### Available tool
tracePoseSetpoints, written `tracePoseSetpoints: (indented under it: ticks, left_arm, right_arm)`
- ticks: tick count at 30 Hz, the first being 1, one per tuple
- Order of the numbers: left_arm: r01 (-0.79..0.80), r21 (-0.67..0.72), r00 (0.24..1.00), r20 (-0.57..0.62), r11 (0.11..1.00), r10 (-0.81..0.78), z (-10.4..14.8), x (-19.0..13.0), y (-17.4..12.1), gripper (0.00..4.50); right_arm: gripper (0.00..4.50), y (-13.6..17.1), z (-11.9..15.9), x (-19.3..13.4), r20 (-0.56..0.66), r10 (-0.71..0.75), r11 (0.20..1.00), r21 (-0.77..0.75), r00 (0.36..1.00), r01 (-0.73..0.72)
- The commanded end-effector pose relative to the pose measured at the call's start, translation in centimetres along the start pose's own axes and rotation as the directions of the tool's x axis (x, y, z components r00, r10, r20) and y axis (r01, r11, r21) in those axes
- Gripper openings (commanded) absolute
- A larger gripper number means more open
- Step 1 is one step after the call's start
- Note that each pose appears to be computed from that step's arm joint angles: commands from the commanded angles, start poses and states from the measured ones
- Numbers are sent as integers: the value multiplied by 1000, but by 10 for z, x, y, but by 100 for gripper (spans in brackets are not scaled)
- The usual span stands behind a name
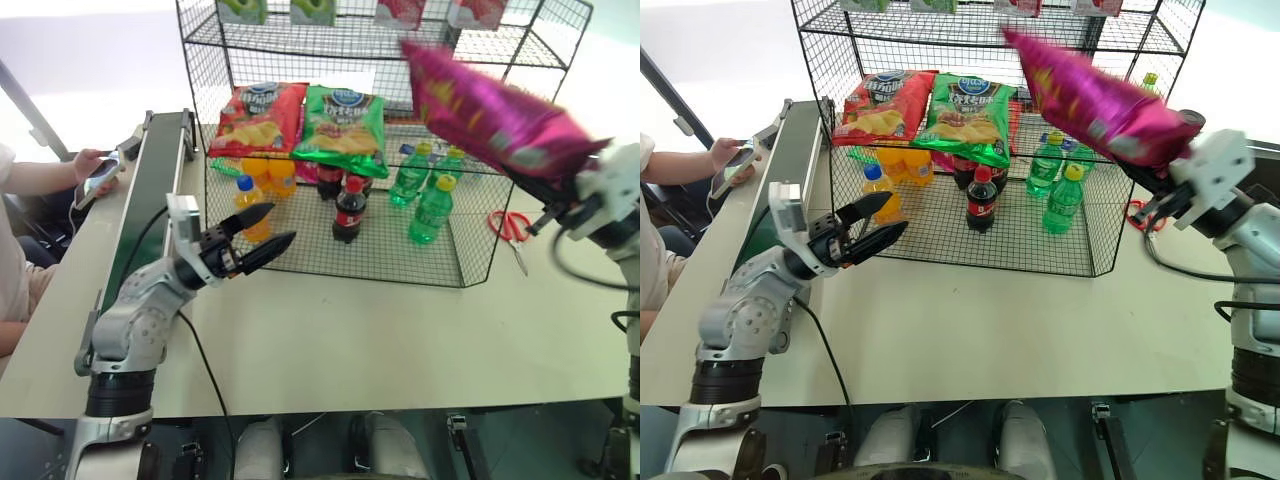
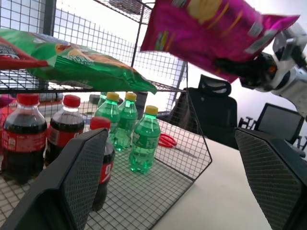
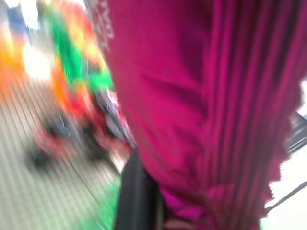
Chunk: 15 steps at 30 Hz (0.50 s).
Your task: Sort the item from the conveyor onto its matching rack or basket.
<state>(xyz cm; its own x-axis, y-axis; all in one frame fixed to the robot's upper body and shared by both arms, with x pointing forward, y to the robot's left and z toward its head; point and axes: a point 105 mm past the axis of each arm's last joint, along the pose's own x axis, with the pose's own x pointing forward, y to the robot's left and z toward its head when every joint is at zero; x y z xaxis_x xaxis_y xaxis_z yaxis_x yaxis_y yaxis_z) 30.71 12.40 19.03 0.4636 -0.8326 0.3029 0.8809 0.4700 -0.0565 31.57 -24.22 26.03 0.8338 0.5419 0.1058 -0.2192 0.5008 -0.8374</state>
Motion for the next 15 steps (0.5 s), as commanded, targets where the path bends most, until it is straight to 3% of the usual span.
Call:
tracePoseSetpoints:
  ticks: [1, 5, 9, 15]
  left_arm:
    - [30, 77, 1000, -3, 997, -29, 5, 7, -4, 446]
    - [17, 127, 999, 34, 992, -22, 10, 14, -9, 446]
    - [-9, 204, 998, 63, 979, -4, 12, 23, -16, 446]
    - [-43, 212, 991, 131, 976, 16, 18, 35, -27, 446]
  right_arm:
    - [0, -26, 10, 7, 1, -102, 952, -290, 995, 98]
    - [0, -41, -3, 19, -93, -197, 865, -486, 976, 128]
    - [0, -35, -19, 33, -168, -199, 863, -497, 966, 91]
    - [0, -51, -26, 54, -218, -317, 862, -472, 923, 184]
